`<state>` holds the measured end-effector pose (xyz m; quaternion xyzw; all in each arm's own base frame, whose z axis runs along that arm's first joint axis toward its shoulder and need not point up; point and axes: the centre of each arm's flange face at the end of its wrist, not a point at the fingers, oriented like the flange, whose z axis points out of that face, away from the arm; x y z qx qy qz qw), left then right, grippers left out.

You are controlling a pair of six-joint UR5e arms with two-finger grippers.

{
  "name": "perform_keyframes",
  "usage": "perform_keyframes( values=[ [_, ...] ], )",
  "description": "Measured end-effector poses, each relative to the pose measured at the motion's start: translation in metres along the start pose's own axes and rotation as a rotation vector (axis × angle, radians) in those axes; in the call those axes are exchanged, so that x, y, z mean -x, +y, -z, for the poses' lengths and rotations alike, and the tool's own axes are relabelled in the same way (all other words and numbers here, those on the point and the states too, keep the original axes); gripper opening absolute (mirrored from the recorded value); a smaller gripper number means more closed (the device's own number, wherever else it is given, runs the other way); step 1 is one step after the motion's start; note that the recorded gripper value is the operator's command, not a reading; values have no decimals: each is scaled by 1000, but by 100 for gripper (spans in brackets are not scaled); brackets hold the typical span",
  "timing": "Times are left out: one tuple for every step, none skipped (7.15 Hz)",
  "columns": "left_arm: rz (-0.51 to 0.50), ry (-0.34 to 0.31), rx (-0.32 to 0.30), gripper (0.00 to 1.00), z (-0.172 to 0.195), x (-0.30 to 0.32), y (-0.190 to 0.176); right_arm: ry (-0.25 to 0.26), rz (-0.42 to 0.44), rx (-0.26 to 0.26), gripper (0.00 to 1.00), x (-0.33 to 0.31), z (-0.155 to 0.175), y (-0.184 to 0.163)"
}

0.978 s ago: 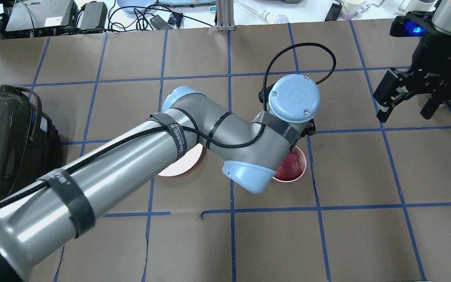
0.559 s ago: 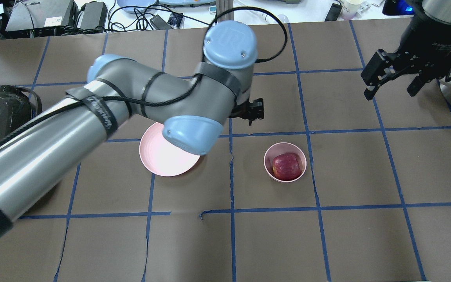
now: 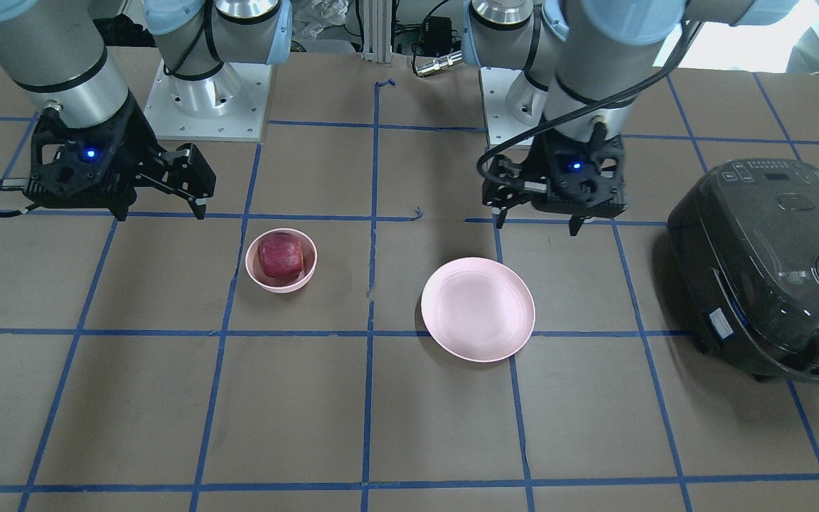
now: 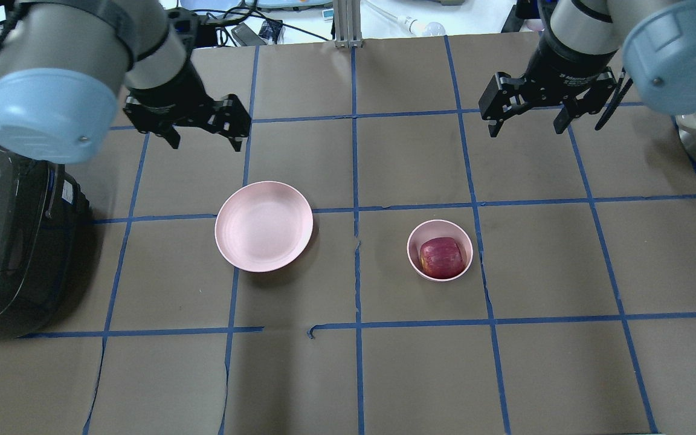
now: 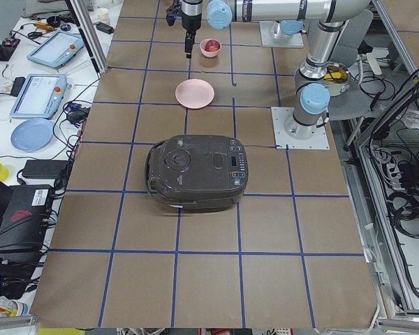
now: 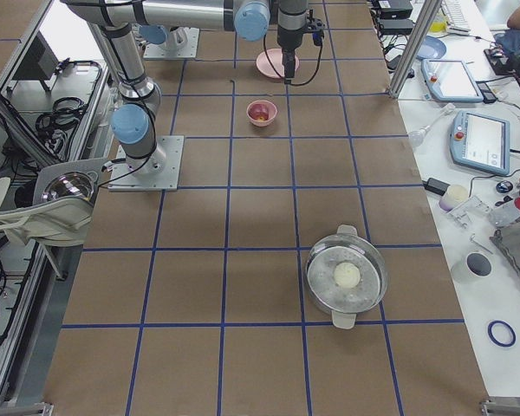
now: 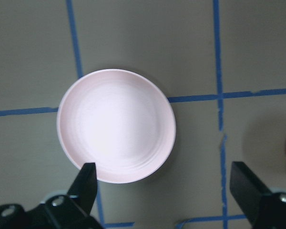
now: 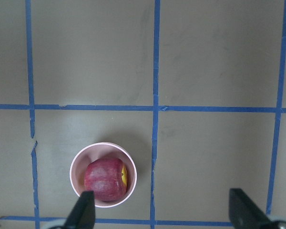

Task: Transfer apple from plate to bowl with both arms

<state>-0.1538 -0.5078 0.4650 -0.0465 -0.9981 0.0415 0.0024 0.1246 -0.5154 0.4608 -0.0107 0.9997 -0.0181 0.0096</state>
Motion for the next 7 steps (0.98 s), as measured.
perform_keyframes(
  values=[
    [3, 8, -17, 100, 25, 14, 13, 20, -6, 8, 100, -1, -2, 2],
    [27, 4, -29, 100, 45, 16, 28, 47, -12, 21, 100, -3, 2, 5],
    [65, -3, -23, 100, 59, 14, 39, 61, -17, 29, 100, -4, 9, 8],
    [85, -15, 3, 100, 71, 15, 44, 62, -21, 31, 100, -3, 22, 13],
    [94, -33, 29, 100, 79, 18, 42, 48, -23, 19, 100, -1, 36, 18],
    [98, -41, 42, 100, 80, 20, 37, 18, -23, 7, 100, 3, 45, 21],
    [99, -42, 44, 100, 80, 20, 31, -5, -23, 0, 100, 5, 50, 24]
  ],
)
